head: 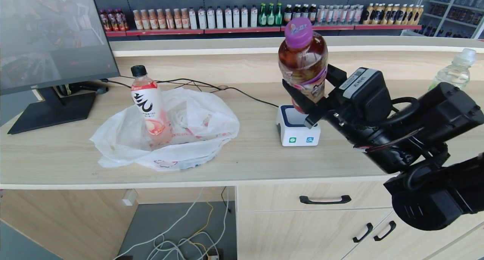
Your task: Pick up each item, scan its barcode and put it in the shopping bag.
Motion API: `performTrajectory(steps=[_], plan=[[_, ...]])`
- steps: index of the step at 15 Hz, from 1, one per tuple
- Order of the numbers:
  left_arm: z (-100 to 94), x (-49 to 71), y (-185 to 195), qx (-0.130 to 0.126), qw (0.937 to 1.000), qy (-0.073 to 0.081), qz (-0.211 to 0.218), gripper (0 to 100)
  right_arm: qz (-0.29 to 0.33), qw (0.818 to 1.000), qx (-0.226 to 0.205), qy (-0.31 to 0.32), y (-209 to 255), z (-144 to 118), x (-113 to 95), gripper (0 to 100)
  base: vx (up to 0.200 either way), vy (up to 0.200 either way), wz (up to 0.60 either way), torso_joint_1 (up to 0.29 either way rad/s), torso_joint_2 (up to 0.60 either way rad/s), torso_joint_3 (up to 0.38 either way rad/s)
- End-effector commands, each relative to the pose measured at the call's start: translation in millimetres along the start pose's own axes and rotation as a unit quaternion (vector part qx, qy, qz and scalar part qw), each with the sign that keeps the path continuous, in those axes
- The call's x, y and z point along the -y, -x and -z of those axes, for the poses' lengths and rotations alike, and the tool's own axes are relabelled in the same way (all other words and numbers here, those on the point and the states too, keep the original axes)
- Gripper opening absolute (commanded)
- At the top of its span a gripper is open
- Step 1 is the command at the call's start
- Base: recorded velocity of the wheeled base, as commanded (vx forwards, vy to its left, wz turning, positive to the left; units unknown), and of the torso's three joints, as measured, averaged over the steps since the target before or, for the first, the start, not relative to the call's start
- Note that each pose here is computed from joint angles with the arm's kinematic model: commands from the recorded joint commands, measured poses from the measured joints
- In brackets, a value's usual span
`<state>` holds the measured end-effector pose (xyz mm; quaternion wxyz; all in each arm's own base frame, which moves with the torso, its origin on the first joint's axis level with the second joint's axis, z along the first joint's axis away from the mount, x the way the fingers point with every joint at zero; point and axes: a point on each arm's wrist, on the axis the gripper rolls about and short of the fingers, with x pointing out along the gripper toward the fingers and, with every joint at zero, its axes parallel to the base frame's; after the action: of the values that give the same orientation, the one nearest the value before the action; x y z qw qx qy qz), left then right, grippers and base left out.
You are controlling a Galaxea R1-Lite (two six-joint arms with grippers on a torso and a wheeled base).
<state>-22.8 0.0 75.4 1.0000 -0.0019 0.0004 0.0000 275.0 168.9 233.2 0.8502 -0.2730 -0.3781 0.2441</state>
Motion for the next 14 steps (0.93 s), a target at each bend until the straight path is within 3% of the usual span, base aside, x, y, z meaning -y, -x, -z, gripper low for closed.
performTrajectory(steps=[1, 4, 8, 10, 12, 14], plan=[[0.0, 0.0, 0, 0.000, 1.0000, 0.000, 0.000, 100, 0.038, 0.998, -0.005, -0.049, 4, -19, 7, 0, 0.000, 0.000, 0.00, 0.000, 0.00, 0.000], [0.0, 0.0, 0, 0.000, 1.0000, 0.000, 0.000, 100, 0.064, 0.988, -0.014, -0.137, 11, -35, 5, 0, 0.000, 0.000, 0.00, 0.000, 0.00, 0.000], [0.0, 0.0, 0, 0.000, 1.0000, 0.000, 0.000, 100, 0.091, 0.952, -0.062, -0.285, 21, -22, -6, 0, 0.000, 0.000, 0.00, 0.000, 0.00, 0.000], [0.0, 0.0, 0, 0.000, 1.0000, 0.000, 0.000, 100, 0.091, 0.945, -0.079, -0.304, 27, -17, -11, 0, 0.000, 0.000, 0.00, 0.000, 0.00, 0.000], [0.0, 0.0, 0, 0.000, 1.0000, 0.000, 0.000, 100, 0.071, 0.937, -0.125, -0.319, 45, -6, -26, 0, 0.000, 0.000, 0.00, 0.000, 0.00, 0.000], [0.0, 0.0, 0, 0.000, 1.0000, 0.000, 0.000, 100, 0.071, 0.931, -0.135, -0.332, 49, -4, -29, 0, 0.000, 0.000, 0.00, 0.000, 0.00, 0.000]])
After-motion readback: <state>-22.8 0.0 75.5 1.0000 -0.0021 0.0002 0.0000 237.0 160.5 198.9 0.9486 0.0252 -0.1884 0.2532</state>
